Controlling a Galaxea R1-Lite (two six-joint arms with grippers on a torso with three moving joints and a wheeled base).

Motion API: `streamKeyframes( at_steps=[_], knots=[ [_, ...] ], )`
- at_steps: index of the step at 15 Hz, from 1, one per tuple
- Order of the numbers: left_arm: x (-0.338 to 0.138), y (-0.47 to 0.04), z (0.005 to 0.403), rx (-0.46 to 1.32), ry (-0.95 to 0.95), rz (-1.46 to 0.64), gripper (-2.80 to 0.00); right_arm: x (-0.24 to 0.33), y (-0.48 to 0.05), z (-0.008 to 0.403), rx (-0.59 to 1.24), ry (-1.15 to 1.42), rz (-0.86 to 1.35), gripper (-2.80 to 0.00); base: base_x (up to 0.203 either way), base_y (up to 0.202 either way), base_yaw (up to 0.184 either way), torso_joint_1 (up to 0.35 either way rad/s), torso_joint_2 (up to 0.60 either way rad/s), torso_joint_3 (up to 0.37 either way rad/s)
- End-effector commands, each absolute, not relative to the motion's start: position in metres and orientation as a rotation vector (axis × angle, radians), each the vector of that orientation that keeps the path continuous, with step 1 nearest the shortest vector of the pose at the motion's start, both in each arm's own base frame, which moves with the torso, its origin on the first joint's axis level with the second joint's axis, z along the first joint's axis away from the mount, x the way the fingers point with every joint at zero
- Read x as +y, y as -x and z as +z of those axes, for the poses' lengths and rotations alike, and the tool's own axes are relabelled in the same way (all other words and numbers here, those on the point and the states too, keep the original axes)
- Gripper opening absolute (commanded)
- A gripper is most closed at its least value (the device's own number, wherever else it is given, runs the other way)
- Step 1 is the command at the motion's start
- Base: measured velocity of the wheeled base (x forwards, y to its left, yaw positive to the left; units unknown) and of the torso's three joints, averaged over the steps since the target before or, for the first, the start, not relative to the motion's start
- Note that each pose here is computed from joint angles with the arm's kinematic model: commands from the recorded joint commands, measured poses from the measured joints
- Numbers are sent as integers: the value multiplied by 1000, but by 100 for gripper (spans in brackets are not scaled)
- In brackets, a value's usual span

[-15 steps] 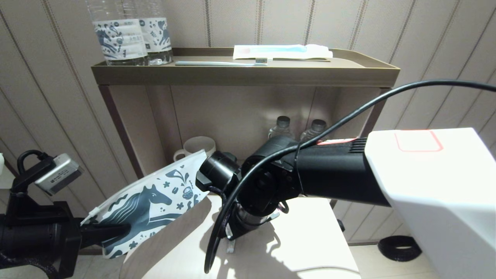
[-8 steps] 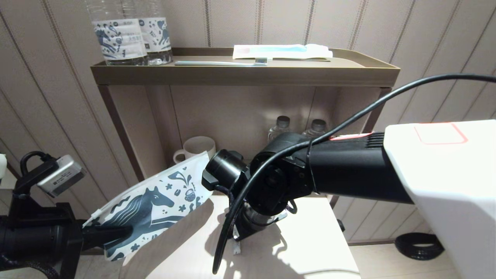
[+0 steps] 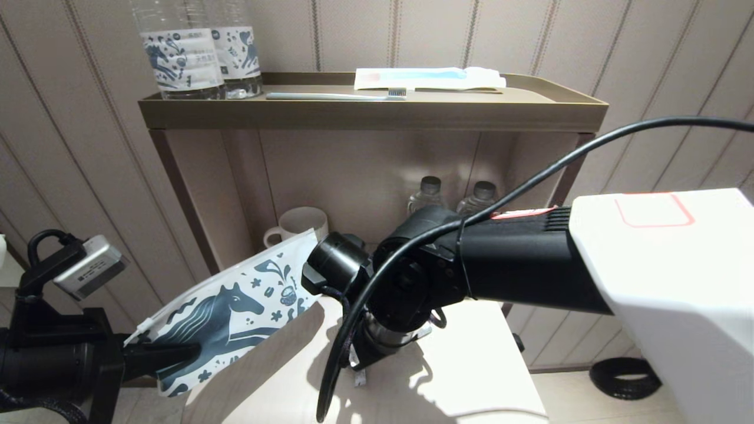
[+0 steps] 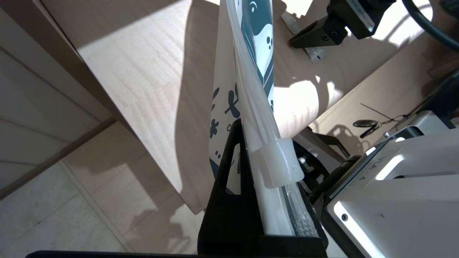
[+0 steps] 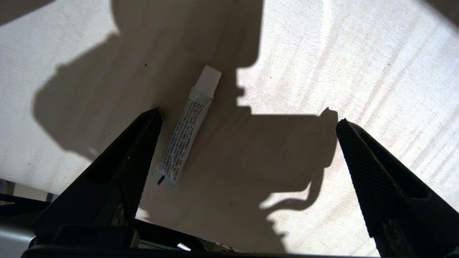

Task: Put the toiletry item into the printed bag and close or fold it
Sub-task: Pick up the toothpaste

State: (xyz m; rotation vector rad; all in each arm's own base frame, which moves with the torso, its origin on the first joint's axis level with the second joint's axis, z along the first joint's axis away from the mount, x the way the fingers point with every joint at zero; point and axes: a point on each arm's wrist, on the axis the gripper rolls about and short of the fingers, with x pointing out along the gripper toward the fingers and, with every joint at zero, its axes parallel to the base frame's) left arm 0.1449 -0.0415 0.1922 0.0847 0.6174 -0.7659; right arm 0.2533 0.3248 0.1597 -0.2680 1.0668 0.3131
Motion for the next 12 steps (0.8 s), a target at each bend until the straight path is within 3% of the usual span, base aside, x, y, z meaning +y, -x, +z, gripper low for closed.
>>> streamKeyframes(
  at_steps=[1, 2, 12],
  knots=[
    [-41, -144, 192, 617, -85, -768, -280, 326, -253, 157, 1074, 274, 309, 0, 0, 0, 0, 0, 0, 0],
    [-41, -145, 192, 619, -84, -769, -280, 326, -253, 157, 1074, 274, 309, -280, 0, 0, 0, 0, 0, 0],
    [-41, -145, 192, 619, -84, -769, -280, 325, -249, 159, 1084, 269, 323, -280, 0, 0, 0, 0, 0, 0]
  ],
)
